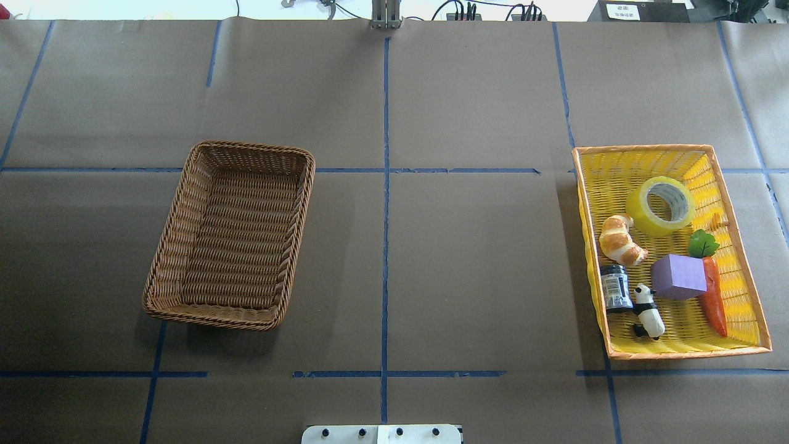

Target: Move tape to another basket

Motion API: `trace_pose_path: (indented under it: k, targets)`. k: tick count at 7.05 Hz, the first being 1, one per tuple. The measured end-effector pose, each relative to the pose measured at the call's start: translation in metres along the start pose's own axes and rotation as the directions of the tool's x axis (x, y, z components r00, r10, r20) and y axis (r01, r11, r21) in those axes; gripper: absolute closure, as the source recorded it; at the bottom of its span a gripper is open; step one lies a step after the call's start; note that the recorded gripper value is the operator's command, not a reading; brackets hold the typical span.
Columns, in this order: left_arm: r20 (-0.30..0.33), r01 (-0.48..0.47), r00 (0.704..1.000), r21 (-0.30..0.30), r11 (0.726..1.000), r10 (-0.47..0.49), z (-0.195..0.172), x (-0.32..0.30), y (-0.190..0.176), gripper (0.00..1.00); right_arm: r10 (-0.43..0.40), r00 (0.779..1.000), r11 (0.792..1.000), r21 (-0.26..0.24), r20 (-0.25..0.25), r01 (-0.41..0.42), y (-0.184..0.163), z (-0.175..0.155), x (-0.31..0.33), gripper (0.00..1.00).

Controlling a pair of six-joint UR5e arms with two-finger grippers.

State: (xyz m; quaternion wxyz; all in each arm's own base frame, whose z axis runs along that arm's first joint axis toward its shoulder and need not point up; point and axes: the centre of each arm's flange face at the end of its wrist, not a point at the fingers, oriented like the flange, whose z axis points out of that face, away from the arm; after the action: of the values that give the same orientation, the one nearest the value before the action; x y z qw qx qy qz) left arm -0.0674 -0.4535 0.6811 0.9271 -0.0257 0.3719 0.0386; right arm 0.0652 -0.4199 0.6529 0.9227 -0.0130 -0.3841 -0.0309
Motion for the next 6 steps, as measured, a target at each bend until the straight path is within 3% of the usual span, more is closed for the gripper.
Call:
trace_pose_path:
  k: [6]
  targets:
    - [-0.002, 0.001, 1.0, 0.0, 1.0, -0.001, 0.0007, -0.0009, 0.0, 0.0, -0.003, 1.0, 1.0, 0.006, 0.0, 0.003, -0.0006, -0.0003, -0.0003, 0.0]
